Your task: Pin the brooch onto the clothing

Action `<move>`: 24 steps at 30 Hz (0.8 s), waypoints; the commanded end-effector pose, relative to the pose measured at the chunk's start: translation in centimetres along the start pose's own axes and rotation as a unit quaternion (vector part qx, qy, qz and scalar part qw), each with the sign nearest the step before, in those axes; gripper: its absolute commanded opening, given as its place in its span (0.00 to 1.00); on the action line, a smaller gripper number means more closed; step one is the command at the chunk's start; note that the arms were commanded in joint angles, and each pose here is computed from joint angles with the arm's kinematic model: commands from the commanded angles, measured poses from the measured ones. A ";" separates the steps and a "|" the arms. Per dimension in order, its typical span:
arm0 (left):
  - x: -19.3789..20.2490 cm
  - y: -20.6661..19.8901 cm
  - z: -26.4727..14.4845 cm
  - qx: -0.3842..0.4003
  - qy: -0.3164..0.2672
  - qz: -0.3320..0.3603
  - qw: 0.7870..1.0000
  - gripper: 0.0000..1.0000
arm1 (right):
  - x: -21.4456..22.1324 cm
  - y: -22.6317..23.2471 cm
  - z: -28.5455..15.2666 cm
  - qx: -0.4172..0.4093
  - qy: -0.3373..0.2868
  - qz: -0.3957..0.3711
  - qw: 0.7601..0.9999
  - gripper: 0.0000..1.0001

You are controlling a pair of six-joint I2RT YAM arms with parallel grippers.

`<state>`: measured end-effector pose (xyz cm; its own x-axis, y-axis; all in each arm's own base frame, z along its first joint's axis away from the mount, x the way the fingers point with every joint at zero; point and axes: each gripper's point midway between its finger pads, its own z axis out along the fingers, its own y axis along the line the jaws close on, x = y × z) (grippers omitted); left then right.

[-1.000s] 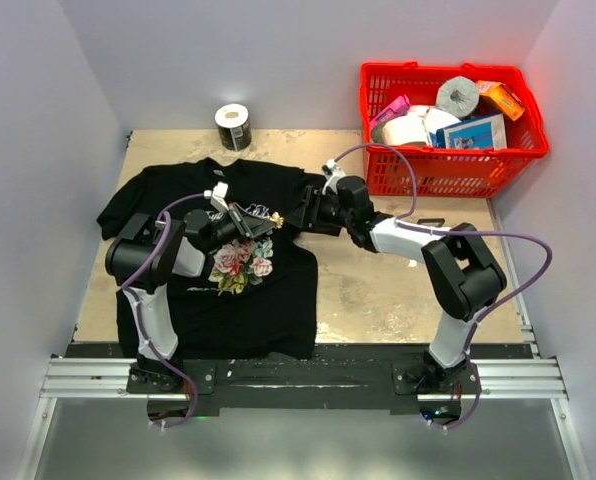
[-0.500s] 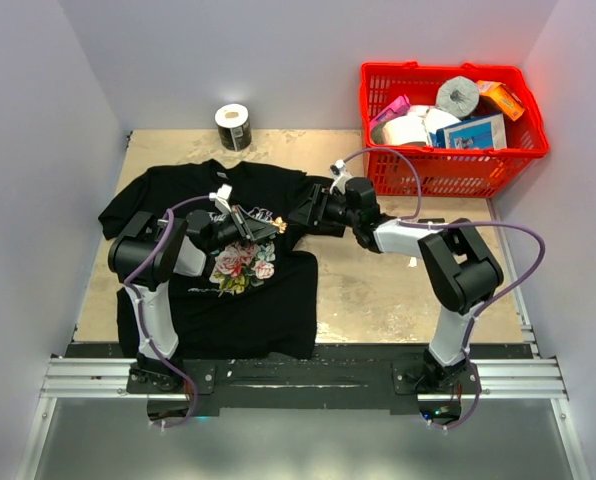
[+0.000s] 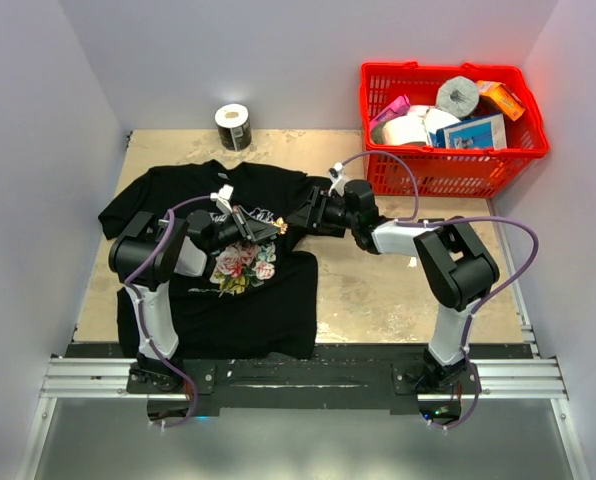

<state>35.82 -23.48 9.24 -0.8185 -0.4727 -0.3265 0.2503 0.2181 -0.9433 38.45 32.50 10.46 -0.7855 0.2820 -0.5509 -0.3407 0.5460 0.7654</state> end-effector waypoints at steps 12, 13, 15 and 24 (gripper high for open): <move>-1.1 -4.7 0.3 0.092 -0.021 0.111 0.989 0.00 | 0.1 1.5 -0.2 -0.042 0.004 0.001 0.999 0.60; -1.1 -4.6 0.3 0.090 -0.021 0.112 0.989 0.00 | 0.0 1.6 -0.3 -0.043 0.003 0.001 0.999 0.60; -1.1 -4.5 0.3 0.087 -0.021 0.111 0.990 0.00 | 0.2 1.6 -0.5 -0.042 0.005 0.003 0.999 0.60; -1.1 -4.9 0.3 0.092 -0.022 0.116 0.989 0.00 | 0.5 1.2 -0.9 -0.031 0.003 0.001 1.000 0.60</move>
<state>35.73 -23.63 9.21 -0.8181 -0.4678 -0.3345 0.2580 0.2212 -0.9405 37.16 32.63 9.93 -0.8125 0.2677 -0.5179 -0.3340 0.5144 0.7898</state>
